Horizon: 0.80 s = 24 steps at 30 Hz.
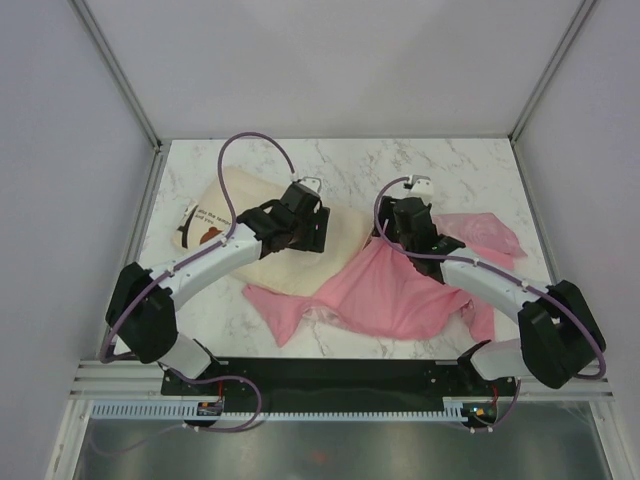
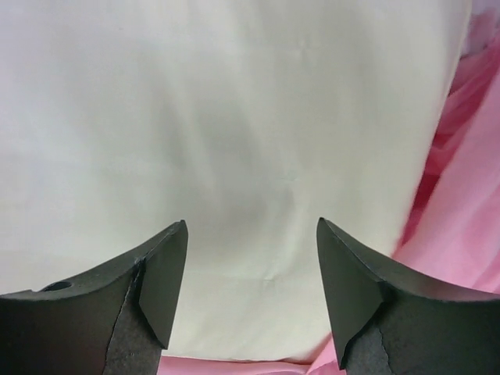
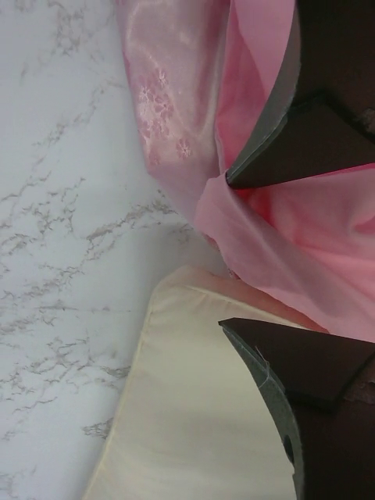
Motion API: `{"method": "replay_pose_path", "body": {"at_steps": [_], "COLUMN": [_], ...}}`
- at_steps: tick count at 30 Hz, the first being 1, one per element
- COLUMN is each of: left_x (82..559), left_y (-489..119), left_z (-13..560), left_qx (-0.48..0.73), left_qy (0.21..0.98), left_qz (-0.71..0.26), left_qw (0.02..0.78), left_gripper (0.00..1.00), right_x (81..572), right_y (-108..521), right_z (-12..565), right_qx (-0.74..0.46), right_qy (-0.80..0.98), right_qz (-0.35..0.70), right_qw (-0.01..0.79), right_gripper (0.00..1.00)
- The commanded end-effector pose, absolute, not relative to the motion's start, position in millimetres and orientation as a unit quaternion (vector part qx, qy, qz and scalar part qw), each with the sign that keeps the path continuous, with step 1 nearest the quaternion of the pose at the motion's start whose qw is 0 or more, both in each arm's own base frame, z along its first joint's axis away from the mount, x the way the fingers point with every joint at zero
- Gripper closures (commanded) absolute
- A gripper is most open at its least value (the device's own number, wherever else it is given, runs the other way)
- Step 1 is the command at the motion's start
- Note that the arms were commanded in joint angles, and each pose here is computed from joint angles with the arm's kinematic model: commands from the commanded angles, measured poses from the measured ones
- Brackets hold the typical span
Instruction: Put the pillow into the pillowcase
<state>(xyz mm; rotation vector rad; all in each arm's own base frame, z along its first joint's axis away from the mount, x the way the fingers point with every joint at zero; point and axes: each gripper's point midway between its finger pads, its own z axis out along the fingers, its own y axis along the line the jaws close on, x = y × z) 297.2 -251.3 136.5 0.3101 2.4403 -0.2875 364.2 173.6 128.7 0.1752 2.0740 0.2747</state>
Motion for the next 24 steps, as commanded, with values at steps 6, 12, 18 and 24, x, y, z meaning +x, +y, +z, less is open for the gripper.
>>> {"method": "replay_pose_path", "body": {"at_steps": [6,12,18,24], "left_x": [337,343,355,363], "left_y": [-238,-272,-292,-298], "left_z": [141,147,156,128], "left_qx": [0.094,0.140,0.165,0.178], "left_qy": [0.919,0.905,0.895,0.905], "left_qz": [-0.102,-0.141,-0.148,-0.135], "left_qw": [0.370,0.377,0.386,0.363], "left_gripper": [0.25,0.23,0.22,0.21], "right_x": [367,367,364,392], "right_y": [167,175,167,175], "right_z": [214,195,216,179], "right_qx": [0.028,-0.007,-0.002,-0.024], "right_qy": [0.833,0.862,0.853,0.895], "right_qz": [0.102,0.090,0.084,0.059], "right_qw": [0.543,0.499,0.514,0.441], "right_gripper": [0.24,0.23,0.24,0.18]}}
